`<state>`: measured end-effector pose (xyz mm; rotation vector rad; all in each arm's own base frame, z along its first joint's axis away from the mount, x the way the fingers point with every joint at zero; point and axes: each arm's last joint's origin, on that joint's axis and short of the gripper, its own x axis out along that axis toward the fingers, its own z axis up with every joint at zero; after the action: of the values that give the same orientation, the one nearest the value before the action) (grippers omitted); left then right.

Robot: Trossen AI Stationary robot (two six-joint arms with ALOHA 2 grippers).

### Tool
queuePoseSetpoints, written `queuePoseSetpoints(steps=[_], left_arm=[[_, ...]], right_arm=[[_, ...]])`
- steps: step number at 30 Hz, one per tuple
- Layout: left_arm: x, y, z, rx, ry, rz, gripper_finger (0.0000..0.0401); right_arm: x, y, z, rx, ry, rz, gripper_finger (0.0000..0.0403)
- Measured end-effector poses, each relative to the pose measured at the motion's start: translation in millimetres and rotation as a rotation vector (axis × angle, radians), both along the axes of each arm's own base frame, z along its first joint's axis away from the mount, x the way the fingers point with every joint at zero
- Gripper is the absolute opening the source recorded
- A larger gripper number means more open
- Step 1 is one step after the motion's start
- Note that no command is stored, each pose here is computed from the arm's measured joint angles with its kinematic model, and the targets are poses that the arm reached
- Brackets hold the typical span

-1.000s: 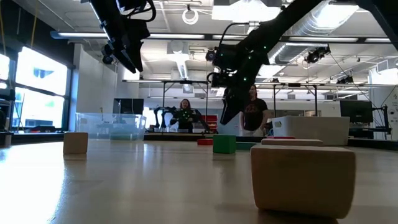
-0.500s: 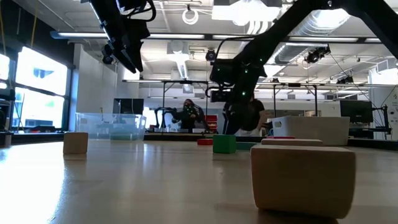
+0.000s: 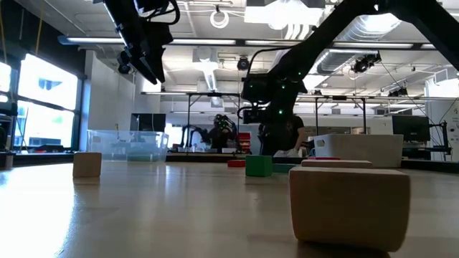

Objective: Sort & place blocks by color
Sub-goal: Put the red block into the gray bin

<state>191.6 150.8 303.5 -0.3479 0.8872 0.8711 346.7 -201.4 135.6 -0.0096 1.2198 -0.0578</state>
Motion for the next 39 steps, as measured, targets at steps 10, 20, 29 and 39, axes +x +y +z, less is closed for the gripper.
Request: queuePoseSetpoints(steps=[10,20,29,39], left_arm=[[0.0,0.0,-0.1,0.000,0.000,0.000,0.0170],[0.2,0.1,0.2,-0.001,-0.011,0.013,0.0170],[1.3,0.6,0.1,-0.009,-0.030,0.026,0.0170],[3.6,-2.4,-0.2,-0.017,-0.034,0.015,0.0170]], right_arm=[[-11.2,5.8,10.2,0.043,0.076,-0.084,0.0099],[-34.6,16.7,56.8,0.028,0.126,-0.186,0.0099],[-79.2,9.0,125.5,-0.083,0.022,-0.344,0.0099],[-146.5,-7.9,175.0,-0.240,-0.011,-0.755,0.0099]])
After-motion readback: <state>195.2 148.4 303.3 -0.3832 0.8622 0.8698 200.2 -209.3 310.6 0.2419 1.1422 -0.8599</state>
